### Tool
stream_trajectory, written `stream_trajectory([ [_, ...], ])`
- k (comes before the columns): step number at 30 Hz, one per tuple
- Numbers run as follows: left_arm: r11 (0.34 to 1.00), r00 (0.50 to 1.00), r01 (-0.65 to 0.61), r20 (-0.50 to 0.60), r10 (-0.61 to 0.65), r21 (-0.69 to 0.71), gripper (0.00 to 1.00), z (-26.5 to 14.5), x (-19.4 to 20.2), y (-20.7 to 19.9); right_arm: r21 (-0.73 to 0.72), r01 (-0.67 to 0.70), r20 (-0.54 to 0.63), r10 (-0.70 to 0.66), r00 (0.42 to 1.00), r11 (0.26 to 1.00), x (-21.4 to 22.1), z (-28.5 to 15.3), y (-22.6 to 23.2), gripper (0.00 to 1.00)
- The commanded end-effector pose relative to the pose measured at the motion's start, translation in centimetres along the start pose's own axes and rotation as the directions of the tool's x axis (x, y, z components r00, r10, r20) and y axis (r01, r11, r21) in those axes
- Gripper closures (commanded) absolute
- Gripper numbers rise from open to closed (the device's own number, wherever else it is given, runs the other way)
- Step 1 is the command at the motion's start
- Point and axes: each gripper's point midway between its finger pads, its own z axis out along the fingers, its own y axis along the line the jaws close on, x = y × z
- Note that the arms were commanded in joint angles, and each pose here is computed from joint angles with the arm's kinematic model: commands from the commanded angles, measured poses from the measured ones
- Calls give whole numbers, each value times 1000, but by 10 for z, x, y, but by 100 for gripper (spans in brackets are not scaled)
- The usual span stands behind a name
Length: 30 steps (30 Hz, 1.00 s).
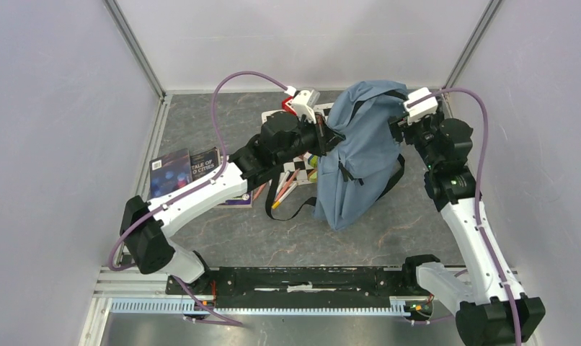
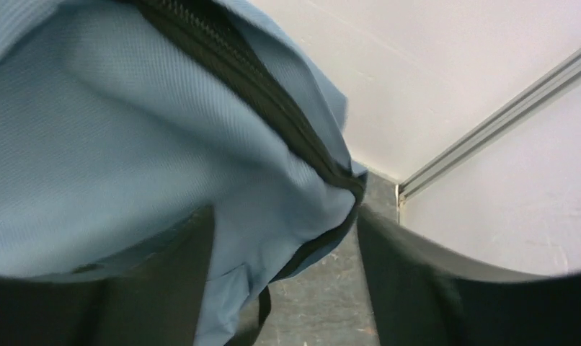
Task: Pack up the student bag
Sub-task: Adjust the student bag at the center of the board, then unzip the student bag at the center of the board.
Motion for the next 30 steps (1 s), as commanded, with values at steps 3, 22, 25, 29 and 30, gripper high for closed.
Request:
stream_trajectory([
  [3, 996, 997, 63, -34, -65, -64, 98, -8, 2, 23, -37, -245, 75, 247, 966, 969, -32, -21, 9, 3],
  [22, 937, 991, 96, -59, -122, -336, 98, -1, -2, 91, -332, -750, -385, 644, 661, 572, -33, -45, 136, 24],
  [25, 935, 990, 102, -56, -128, -339, 98, -1, -4, 92, -352, -756, -431, 622, 654, 551, -39, -50, 157, 28],
  [29, 938, 990, 103, -58, -130, -332, 98, 1, -5, 91, -357, -756, -463, 600, 653, 548, -38, -53, 171, 39],
  [30, 938, 990, 104, -56, -129, -329, 98, 1, -6, 90, -358, -753, -470, 591, 656, 552, -35, -53, 174, 41],
])
